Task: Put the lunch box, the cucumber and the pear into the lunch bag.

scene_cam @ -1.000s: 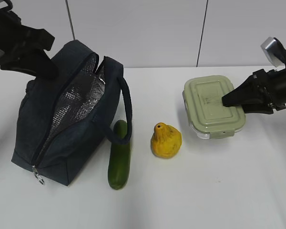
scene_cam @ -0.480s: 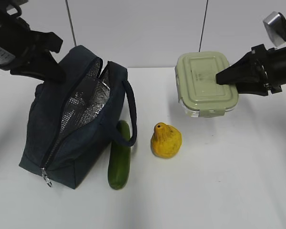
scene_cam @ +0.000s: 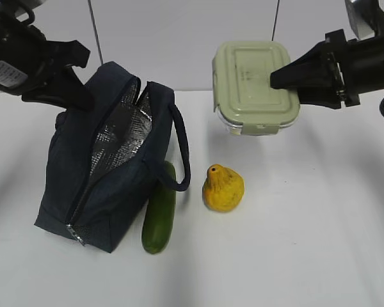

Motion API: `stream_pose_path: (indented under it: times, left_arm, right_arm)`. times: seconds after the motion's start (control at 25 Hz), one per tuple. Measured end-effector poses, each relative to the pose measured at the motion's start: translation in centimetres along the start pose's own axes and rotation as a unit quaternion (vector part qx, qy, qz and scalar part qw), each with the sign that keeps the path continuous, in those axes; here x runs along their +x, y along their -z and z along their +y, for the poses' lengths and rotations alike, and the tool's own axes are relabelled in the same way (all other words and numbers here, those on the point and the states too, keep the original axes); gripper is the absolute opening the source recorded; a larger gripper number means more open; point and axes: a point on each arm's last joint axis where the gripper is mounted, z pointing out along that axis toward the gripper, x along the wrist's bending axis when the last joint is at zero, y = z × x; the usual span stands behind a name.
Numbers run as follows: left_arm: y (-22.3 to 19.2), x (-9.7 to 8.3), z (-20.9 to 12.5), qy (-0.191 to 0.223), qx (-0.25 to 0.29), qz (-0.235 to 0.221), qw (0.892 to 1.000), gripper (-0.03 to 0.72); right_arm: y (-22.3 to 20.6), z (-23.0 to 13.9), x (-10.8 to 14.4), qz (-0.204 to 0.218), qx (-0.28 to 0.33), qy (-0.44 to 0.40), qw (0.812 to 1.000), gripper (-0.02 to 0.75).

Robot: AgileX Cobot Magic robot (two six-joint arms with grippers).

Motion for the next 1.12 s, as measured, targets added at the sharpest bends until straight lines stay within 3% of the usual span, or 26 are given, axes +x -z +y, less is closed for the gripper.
stream_pose_path:
  times: [0.76,1.12]
  left_arm:
    - [0.0,0.0,0.1,0.000,-0.007,0.001,1.000,0.001]
    - [0.0,0.0,0.2,0.001,-0.010,0.001,1.000,0.001]
  right_arm:
    - [-6.1,-0.8,5.9,0.115,0.006,-0.010,0.993,0.393]
    - [-8.5,-1.0,7.1,0.086,-0.022,-0.012,0.996,0.393]
